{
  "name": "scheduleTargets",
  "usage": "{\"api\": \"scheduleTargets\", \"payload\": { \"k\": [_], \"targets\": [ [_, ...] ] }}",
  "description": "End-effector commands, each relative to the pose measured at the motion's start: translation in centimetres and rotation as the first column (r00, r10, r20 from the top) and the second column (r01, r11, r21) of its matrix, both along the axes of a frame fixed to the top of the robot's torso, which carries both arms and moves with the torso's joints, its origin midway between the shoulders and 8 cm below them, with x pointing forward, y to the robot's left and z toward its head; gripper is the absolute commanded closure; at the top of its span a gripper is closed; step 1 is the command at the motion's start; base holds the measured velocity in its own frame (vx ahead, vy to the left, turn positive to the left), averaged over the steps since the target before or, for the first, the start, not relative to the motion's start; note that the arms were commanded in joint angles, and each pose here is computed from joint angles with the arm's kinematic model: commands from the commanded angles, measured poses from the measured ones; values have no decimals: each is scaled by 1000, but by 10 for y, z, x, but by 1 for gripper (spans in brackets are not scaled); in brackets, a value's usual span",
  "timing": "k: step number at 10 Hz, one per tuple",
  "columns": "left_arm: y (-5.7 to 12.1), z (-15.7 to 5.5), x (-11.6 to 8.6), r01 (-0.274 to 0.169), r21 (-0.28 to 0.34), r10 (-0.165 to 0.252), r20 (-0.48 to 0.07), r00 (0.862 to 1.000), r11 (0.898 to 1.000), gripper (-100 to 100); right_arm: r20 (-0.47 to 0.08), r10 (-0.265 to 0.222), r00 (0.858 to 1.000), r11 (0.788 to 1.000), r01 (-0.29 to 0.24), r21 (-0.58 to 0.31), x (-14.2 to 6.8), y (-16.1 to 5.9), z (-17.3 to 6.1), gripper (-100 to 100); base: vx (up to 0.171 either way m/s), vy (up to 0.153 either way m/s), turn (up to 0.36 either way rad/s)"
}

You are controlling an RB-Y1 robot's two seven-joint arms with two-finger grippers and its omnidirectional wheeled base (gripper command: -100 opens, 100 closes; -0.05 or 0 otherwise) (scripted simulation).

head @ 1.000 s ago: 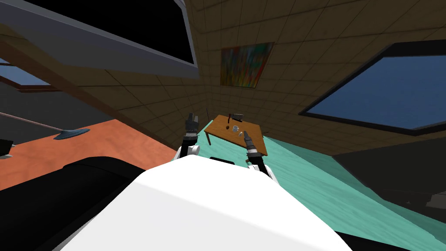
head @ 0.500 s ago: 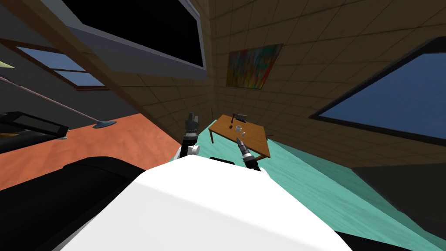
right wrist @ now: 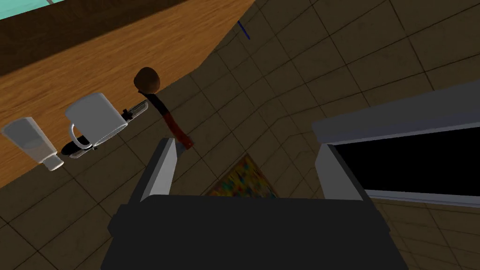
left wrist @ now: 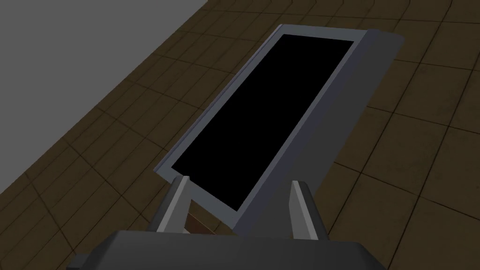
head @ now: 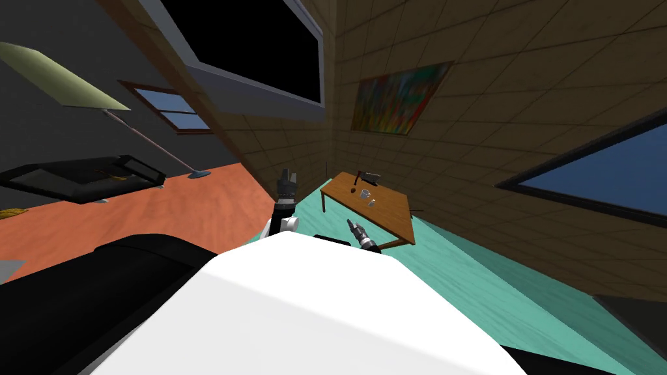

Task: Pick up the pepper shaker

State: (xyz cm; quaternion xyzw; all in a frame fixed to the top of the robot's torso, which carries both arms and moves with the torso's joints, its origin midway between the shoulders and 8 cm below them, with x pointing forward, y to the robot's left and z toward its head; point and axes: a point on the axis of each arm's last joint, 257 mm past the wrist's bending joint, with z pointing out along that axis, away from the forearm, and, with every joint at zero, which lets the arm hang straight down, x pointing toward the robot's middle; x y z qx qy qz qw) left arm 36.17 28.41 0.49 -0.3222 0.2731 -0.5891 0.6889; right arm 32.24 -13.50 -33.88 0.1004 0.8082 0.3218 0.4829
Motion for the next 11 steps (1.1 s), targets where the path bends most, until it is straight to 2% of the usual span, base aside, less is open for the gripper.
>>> {"api": "scheduleTargets", "payload": {
  "k": [1,2,3,4,5,6,7,8,9,10,11],
  "targets": [
    [0,0,0,0,0,0,0,1000,1000,0,-78,56,995,993,-63,-97,-28,-3,-39,-100,-31,40,346],
    [0,0,0,0,0,0,0,1000,1000,0,-77,63,995,992,-71,-104,-29,-2,-40,-100,-25,22,130],
    [0,0,0,0,0,0,0,1000,1000,0,-148,103,984,976,-128,-176,-54,-8,-72,-100,-20,39,286],
    [0,0,0,0,0,0,0,1000,1000,0,-145,107,984,974,-133,-184,-54,-8,-72,-100,-14,29,133],
    [0,0,0,0,0,0,0,1000,1000,0,-216,145,966,946,-199,-254,-82,-18,-101,-100,-10,39,315],
    [0,0,0,0,0,0,0,1000,1000,0,-216,146,965,945,-201,-259,-82,-18,-102,-100,1,24,145],
    [0,0,0,0,0,0,0,1000,1000,0,-290,177,940,907,-271,-323,-112,-33,-130,-100,14,35,297],
    [0,0,0,0,0,0,0,1000,1000,0,-288,181,940,904,-275,-328,-112,-33,-130,-100,15,25,160],
    [0,0,0,0,0,0,0,1000,1000,0,-363,207,909,855,-348,-385,-143,-51,-156,-100,24,41,343],
    [0,0,0,0,0,0,0,1000,1000,0,-361,210,909,851,-351,-389,-143,-52,-156,-100,32,24,153],
    [0,0,0,0,0,0,0,1000,1000,0,-435,229,871,792,-426,-438,-175,-74,-179,-100,47,32,308]
  ]
}}
